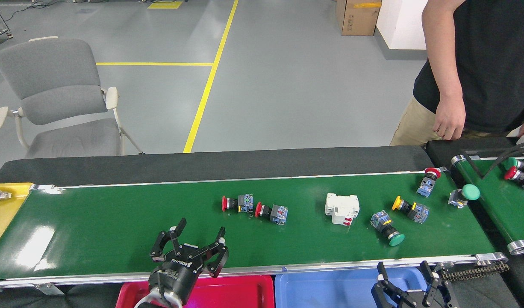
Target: Pick switch part from conveyor to tray
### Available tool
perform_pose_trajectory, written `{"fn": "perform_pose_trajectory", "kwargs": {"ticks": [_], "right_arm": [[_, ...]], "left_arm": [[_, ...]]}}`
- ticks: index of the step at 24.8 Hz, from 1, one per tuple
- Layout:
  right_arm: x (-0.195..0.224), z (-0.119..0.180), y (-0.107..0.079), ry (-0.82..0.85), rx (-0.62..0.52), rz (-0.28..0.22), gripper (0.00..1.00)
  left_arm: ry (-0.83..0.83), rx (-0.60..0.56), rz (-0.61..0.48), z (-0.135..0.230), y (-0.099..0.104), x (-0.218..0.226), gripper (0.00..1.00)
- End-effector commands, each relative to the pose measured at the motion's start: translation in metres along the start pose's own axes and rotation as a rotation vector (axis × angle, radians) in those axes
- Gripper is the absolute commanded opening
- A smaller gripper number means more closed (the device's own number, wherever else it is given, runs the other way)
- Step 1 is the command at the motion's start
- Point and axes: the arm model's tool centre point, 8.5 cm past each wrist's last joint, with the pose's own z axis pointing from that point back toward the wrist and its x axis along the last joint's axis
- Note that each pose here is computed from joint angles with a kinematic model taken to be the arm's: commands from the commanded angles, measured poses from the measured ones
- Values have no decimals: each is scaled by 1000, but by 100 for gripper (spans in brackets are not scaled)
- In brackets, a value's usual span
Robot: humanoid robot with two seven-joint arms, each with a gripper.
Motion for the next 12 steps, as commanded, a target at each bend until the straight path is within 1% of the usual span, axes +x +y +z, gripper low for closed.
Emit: {"fn": "perform_pose_trajectory", "kwargs": {"ticks": [1,4,8,9,10,11,12], "right_arm": [[4,-16,-5,-19,18,11,100],[16,-43,-6,-55,45,13,100],[38,-72,-5,-107,114,10,99],[41,-79,-4,-117,128,15,96],[45,-82,-4,-126,136,15,86],[48,-86,-5,-138,134,24,57],[49,-88,-6,-141,134,31,43]], "left_arm": [[16,-1,-7,-7,3,-4,100],[9,-13,-3,-13,0,-1,100],[14,-50,-3,-36,-5,-10,100],[14,-55,-3,-43,-4,-11,100],[14,-55,-4,-46,-3,-13,100],[14,-54,-5,-50,-1,-14,100],[13,-54,-4,-51,0,-14,100]]}}
